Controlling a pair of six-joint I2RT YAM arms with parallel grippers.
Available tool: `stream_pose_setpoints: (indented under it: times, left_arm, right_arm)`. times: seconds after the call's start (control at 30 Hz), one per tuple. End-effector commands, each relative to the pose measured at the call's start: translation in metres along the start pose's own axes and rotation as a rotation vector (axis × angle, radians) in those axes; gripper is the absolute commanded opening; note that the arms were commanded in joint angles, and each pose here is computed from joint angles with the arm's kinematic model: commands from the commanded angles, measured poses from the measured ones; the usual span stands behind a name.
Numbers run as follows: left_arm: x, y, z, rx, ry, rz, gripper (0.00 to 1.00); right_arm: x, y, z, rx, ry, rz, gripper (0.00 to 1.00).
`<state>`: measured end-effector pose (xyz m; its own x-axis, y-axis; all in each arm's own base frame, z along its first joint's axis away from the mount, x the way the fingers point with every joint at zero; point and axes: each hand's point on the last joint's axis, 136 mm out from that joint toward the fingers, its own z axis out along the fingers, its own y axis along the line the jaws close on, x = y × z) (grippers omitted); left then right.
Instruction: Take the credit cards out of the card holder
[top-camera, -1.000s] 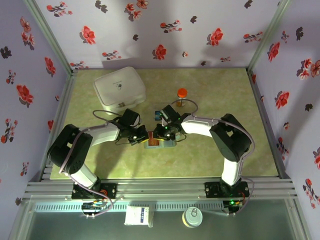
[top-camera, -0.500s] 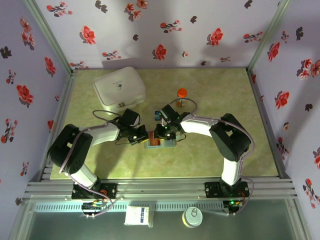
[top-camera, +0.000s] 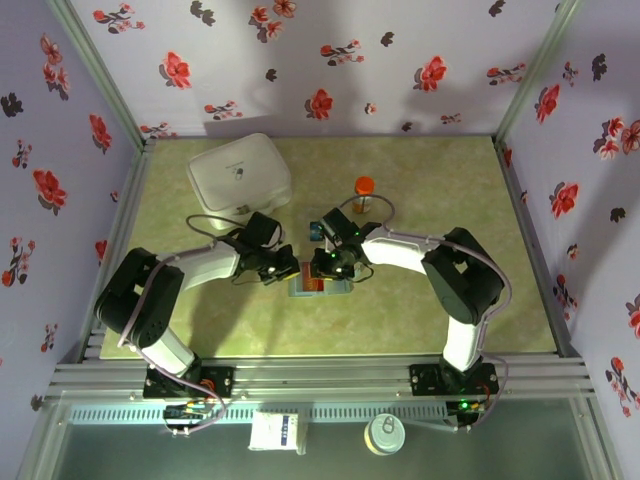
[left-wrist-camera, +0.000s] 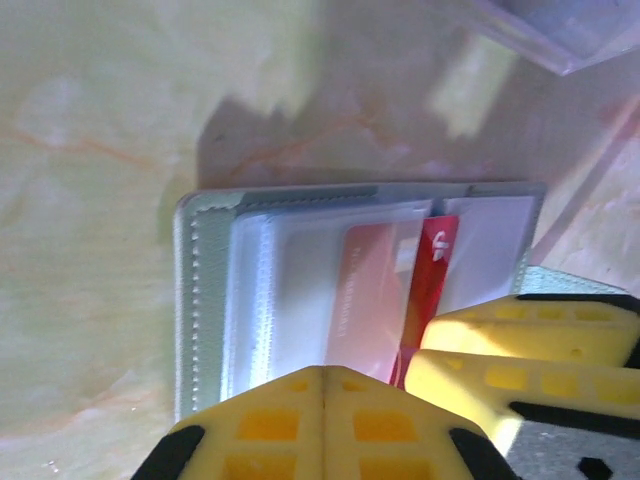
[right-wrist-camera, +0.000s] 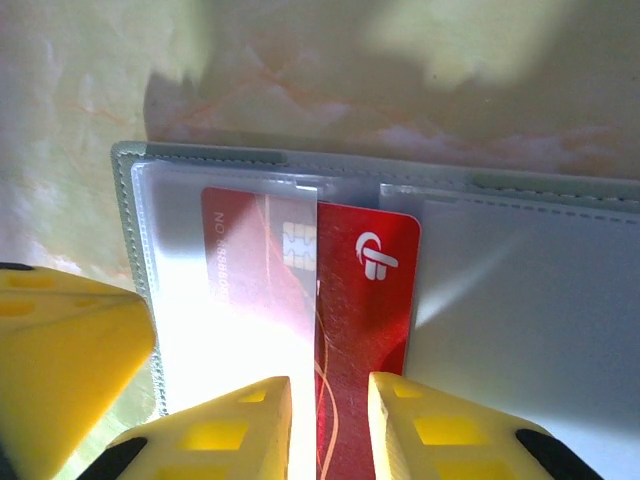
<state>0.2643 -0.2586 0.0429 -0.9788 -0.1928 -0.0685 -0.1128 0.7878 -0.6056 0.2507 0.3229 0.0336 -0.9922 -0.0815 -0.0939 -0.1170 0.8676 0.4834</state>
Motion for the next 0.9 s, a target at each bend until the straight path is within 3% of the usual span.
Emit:
stream_pose_setpoints:
  times: [0.0, 0.37, 0.87]
  left_arm:
    - [0.001, -0.005, 0.000, -0.007, 0.010, 0.032, 0.01]
    - [0.010, 0.001, 0.018, -0.047, 0.059, 0.033, 0.00]
    - [0.003, 0.000, 0.008, -0.067, 0.007, 0.053, 0.02]
  right_arm:
    - [-0.008, 0.008, -0.016, 0.007, -0.038, -0.031, 0.28]
    - [-0.011, 0.003, -0.017, -0.014, -0.050, -0.008, 0.28]
    - [-0.009, -0.012, -0.001, -0.018, -0.026, 0.026, 0.29]
